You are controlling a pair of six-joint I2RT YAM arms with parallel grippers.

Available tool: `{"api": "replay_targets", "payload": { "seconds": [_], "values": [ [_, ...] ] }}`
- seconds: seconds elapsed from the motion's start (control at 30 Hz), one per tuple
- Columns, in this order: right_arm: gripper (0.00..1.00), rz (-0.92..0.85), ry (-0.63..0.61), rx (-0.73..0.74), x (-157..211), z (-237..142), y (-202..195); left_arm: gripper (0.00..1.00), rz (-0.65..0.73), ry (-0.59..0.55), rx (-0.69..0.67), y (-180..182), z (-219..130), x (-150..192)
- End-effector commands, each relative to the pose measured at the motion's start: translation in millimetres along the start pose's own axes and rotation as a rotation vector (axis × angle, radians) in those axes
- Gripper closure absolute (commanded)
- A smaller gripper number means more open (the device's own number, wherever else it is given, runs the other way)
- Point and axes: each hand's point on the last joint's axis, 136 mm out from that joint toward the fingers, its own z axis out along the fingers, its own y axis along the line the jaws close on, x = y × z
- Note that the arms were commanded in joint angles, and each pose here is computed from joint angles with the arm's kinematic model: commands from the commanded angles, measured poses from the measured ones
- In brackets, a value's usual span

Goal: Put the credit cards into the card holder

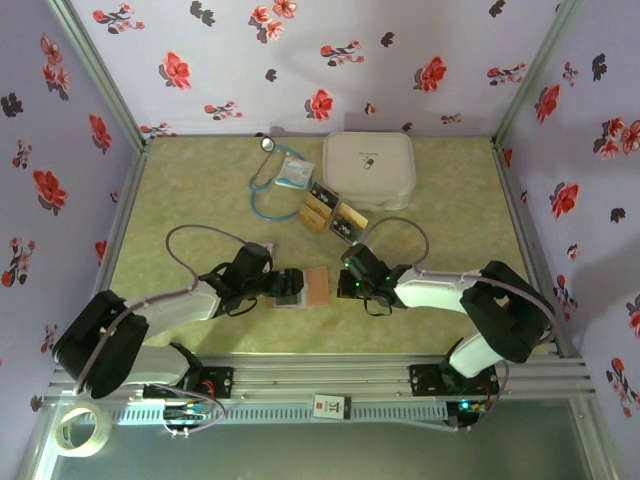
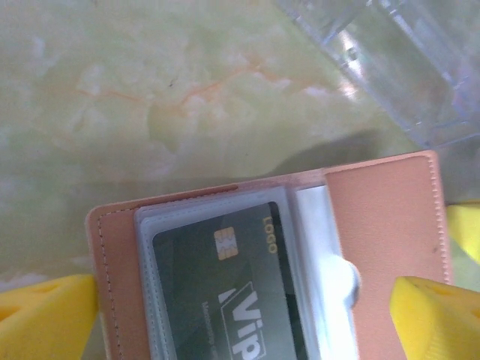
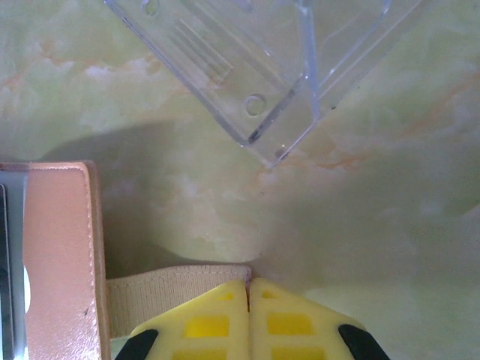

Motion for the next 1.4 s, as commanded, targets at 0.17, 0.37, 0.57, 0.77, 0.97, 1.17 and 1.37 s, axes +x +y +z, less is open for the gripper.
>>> {"api": "replay_targets", "payload": {
  "seconds": [0.17, 0.37, 0.57, 0.77, 0.97, 1.17, 1.37],
  "values": [
    [1.0, -0.001, 0.015, -0.015, 0.6, 4.3, 7.2, 0.0, -0.038, -0.089, 0.151, -40.6, -28.6, -31.5],
    [1.0, 0.0, 0.016, -0.014, 1.1, 5.2, 7.0, 0.0, -0.032, -0.085, 0.217, -69.2, -21.4, -32.9],
    [1.0, 0.003, 0.009, -0.02, 0.0, 3.9, 8.3, 0.0, -0.045, -0.067, 0.242, -81.9, -3.0, -26.5],
    [0.97, 0.007, 0.001, -0.019, 0.6, 0.3, 5.5, 0.0, -0.06, -0.056, 0.24, -85.5, 11.7, -20.1],
    [0.84, 0.009, -0.009, -0.019, 1.5, -6.6, 1.8, 0.0, -0.067, -0.051, 0.243, -90.0, 22.7, -19.1],
    [0.69, 0.021, -0.037, -0.007, 0.2, -20.7, -9.1, 0.0, -0.049, -0.061, 0.251, -98.2, 21.2, -26.7],
    [0.63, 0.027, -0.079, 0.007, -5.4, -41.9, -19.3, 0.0, -0.013, -0.063, 0.241, -102.3, 18.4, -33.0]
  ]
}}
